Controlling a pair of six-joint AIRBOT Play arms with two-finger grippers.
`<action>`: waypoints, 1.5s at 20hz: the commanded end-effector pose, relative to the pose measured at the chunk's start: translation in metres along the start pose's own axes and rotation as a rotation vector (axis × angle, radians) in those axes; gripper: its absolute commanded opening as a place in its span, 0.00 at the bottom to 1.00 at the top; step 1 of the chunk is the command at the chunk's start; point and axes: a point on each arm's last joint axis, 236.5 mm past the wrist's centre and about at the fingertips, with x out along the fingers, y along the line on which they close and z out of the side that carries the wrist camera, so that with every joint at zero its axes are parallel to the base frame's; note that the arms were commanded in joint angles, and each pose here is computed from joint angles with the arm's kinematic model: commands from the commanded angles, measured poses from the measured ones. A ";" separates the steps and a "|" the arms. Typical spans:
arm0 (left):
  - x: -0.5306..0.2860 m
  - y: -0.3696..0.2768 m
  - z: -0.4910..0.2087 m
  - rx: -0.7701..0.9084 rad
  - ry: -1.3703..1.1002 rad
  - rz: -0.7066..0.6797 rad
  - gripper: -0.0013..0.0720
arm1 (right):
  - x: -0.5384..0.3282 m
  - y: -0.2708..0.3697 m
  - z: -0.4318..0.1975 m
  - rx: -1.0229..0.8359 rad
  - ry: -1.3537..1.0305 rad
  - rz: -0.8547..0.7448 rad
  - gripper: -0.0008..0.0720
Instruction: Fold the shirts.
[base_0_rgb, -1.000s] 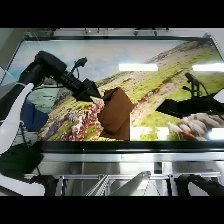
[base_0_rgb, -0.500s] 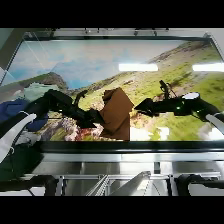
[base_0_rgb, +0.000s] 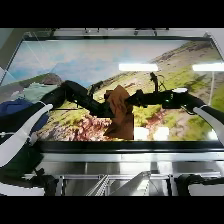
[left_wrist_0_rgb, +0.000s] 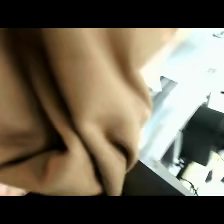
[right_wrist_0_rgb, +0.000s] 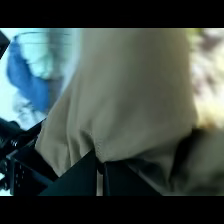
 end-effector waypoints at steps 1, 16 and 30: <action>-0.072 -0.073 -0.002 0.185 -0.014 -0.060 0.05 | -0.056 0.091 0.002 -0.217 -0.015 0.173 0.03; -0.232 -0.165 -0.040 0.474 -0.306 0.197 0.05 | -0.165 0.217 -0.003 -0.736 -0.439 -0.089 0.03; -0.103 0.022 0.067 -0.004 -0.196 0.006 0.99 | -0.166 -0.072 0.035 -0.025 -0.185 -0.396 0.61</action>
